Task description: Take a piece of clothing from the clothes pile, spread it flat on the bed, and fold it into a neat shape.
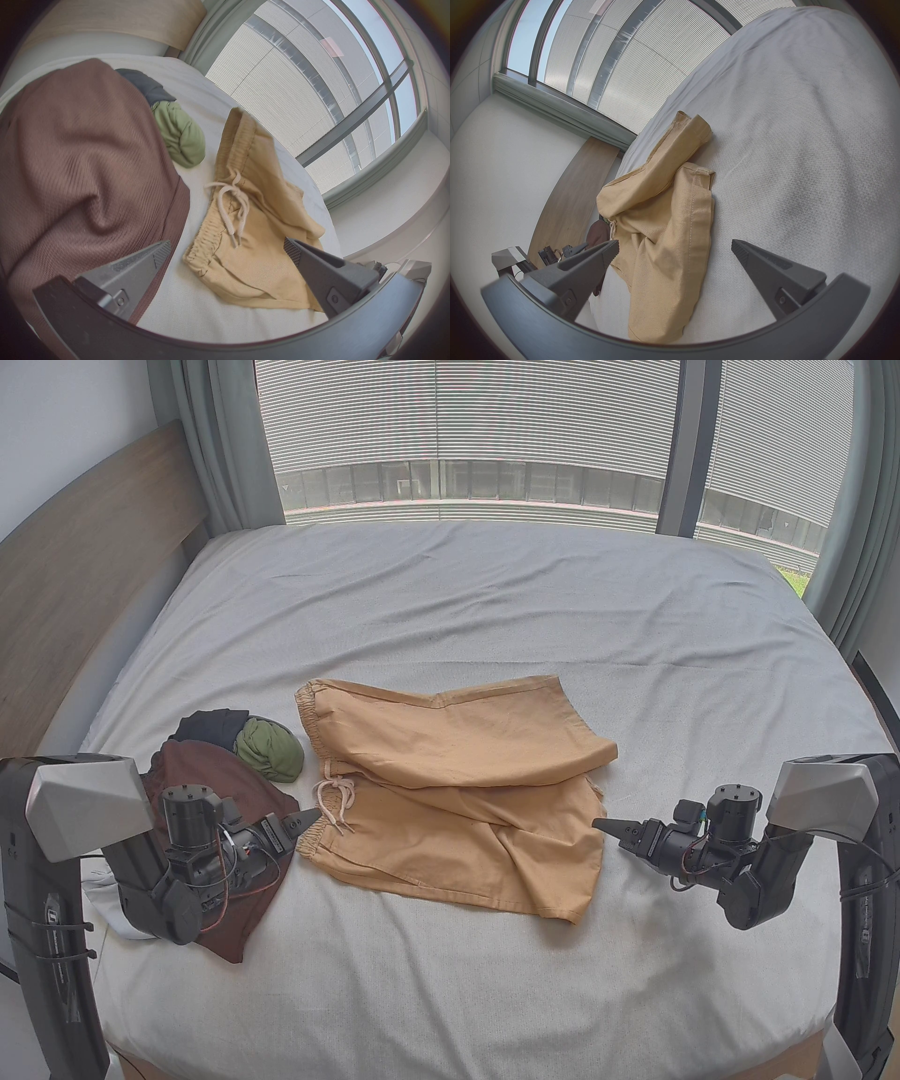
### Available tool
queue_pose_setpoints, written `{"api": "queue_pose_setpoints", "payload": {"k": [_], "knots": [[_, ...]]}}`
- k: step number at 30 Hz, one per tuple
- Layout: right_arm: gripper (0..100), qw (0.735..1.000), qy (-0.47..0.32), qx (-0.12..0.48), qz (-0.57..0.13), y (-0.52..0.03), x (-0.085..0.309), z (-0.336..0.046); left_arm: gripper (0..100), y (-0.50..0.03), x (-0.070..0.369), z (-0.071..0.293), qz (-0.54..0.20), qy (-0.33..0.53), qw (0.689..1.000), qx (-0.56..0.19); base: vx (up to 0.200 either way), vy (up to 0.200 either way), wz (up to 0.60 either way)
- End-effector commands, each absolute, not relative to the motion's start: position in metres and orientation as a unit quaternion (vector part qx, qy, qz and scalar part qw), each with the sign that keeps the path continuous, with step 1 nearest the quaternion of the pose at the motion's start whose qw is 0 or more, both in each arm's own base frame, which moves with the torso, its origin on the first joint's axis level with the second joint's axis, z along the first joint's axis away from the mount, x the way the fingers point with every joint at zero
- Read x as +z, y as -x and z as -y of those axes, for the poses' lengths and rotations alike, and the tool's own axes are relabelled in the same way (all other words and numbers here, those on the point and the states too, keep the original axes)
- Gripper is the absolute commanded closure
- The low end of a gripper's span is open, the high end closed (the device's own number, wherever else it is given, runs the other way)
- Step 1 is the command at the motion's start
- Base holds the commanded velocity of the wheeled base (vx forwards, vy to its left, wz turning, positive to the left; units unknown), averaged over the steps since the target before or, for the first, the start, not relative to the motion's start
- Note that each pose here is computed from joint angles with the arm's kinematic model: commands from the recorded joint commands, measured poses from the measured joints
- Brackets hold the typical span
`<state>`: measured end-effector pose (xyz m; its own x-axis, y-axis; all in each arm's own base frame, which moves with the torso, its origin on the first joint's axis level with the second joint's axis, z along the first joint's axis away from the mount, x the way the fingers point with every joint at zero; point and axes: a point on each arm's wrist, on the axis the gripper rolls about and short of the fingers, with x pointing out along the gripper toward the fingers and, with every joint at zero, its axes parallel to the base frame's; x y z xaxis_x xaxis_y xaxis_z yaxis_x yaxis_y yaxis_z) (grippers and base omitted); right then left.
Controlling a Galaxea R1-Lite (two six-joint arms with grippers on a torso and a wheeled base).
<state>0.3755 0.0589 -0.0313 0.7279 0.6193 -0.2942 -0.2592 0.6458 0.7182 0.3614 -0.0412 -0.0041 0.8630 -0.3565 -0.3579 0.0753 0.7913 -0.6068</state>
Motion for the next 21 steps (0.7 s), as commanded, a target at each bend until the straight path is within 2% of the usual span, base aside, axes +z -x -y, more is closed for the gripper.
{"api": "queue_pose_setpoints", "payload": {"k": [1, 9, 21], "knots": [[0, 0.867, -0.336, 0.253, -0.266, -0.376, -0.032, -0.058, 0, -0.362, -0.028, 0.041, -0.262, 0.302, 0.91, -0.107, 0.0, 0.0, 0.0], [0, 0.868, -0.337, 0.253, -0.263, -0.378, -0.031, -0.057, 0, -0.368, -0.042, 0.043, -0.27, 0.303, 0.908, -0.106, 0.0, 0.0, 0.0], [0, 0.872, -0.335, 0.255, -0.251, -0.379, -0.03, -0.055, 0, -0.378, -0.039, 0.052, -0.256, 0.335, 0.9, -0.114, 0.0, 0.0, 0.0]]}}
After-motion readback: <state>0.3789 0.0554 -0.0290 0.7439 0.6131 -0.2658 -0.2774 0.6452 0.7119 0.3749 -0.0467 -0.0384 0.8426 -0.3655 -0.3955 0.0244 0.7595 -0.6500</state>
